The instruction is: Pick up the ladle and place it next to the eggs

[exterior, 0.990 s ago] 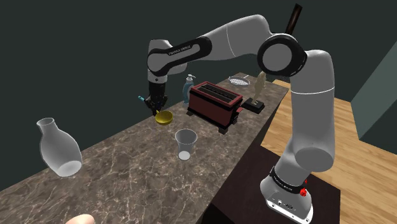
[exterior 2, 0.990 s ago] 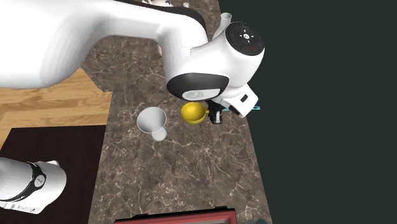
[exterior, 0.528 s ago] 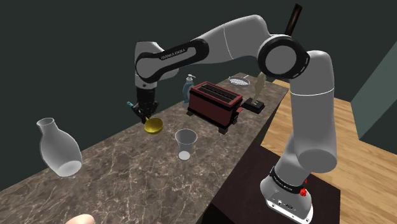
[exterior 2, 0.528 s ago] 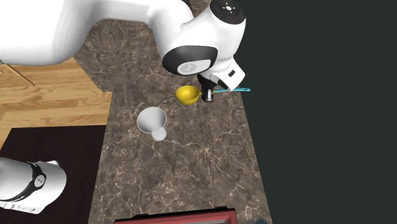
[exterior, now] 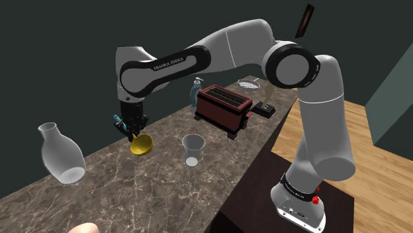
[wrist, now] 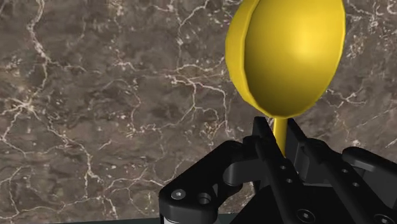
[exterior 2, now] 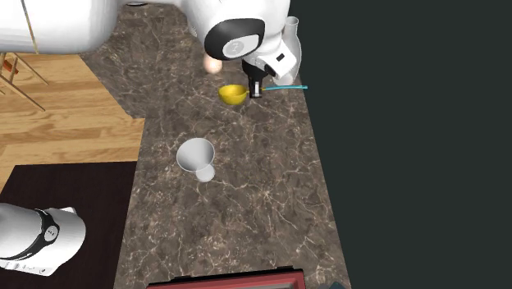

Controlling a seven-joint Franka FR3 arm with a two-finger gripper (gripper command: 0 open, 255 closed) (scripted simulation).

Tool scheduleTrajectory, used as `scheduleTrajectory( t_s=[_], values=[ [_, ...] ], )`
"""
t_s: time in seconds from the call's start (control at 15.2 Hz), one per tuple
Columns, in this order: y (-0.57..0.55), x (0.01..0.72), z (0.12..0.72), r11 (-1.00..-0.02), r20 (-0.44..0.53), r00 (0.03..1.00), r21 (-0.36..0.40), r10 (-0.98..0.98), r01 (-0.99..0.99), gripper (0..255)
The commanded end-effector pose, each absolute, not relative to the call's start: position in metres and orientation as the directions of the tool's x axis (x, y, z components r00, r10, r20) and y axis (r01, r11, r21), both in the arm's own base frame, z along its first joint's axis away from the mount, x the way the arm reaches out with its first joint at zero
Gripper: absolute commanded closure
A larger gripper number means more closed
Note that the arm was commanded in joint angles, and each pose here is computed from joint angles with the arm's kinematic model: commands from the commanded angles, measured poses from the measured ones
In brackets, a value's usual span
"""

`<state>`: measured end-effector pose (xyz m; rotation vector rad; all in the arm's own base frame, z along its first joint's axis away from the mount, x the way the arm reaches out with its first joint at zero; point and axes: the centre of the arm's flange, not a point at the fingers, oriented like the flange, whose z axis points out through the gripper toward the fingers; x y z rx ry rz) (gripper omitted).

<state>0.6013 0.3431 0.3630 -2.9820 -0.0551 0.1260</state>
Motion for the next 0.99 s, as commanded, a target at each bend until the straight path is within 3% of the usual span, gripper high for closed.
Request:
scheduleTrajectory(
  t_s=[0.0, 0.46, 0.92],
  values=[
    [0.369, 0.594, 0.363, -0.987, -0.081, 0.996, -0.157, 0.042, 0.029, 255],
    [0.458, 0.571, 0.363, -0.987, -0.081, 0.996, -0.157, 0.042, 0.029, 255],
    [0.458, 0.571, 0.326, -0.987, -0.081, 0.996, -0.157, 0.042, 0.029, 255]
  ],
)
